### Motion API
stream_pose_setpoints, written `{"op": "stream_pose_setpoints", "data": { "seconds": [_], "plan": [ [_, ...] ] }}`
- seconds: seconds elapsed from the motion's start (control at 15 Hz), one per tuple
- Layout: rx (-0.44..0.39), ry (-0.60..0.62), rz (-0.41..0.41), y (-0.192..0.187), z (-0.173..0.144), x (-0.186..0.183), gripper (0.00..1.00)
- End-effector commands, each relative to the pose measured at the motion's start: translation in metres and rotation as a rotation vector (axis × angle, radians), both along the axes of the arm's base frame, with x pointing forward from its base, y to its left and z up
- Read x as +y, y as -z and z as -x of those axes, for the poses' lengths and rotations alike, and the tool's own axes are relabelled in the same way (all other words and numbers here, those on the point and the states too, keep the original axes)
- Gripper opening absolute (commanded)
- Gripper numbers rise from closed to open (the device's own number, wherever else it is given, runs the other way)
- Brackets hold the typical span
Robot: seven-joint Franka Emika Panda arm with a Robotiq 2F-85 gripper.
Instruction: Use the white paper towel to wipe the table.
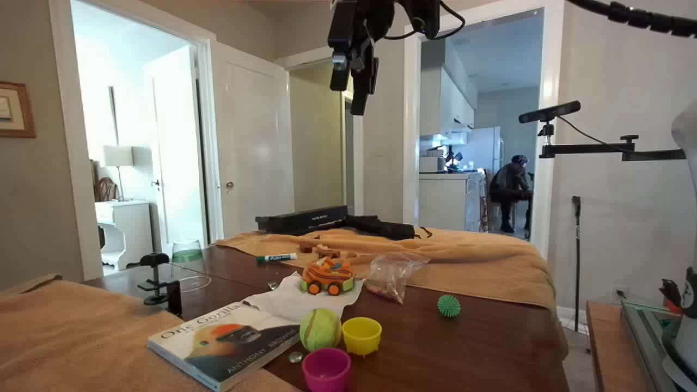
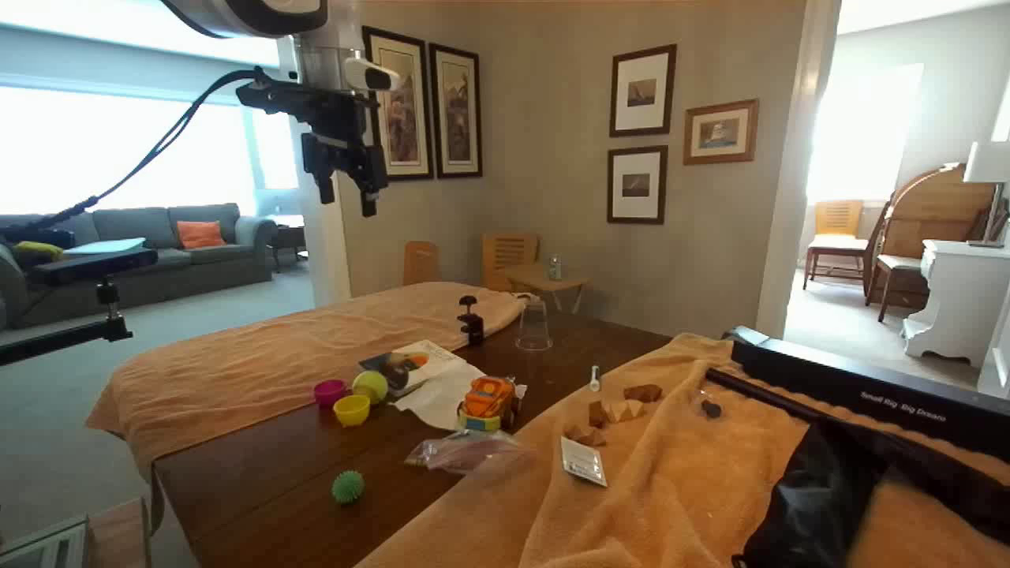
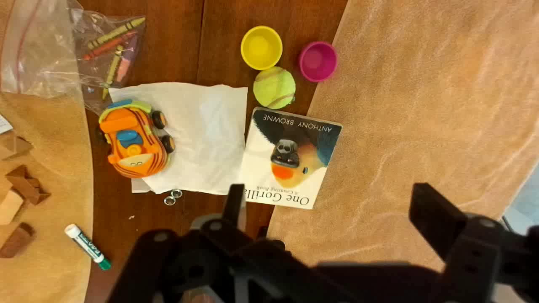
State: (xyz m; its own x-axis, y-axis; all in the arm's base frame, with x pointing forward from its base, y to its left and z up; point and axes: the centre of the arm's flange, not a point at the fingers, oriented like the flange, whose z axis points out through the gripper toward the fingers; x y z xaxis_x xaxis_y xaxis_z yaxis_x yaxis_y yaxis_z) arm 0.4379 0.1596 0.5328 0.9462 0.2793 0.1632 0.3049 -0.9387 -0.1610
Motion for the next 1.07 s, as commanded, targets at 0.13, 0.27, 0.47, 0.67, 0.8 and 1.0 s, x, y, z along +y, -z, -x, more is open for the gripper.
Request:
{"op": "stream_pose_setpoints", "data": {
  "seconds": [0.13,0.27,0.47,0.67,0.8,1.0],
  "plan": [
    [0.000,0.000,0.000,0.000,0.000,0.000,1.00],
    [0.000,0.000,0.000,0.000,0.000,0.000,1.00],
    [0.000,0.000,0.000,0.000,0.000,0.000,1.00],
    [-0.007,-0.007,-0.015,0.003,-0.011,-0.006,1.00],
    [-0.042,0.041,-0.013,0.016,-0.032,-0.023,1.00],
    [-0.101,0.129,-0.002,0.051,-0.062,-0.051,1.00]
  ]
}}
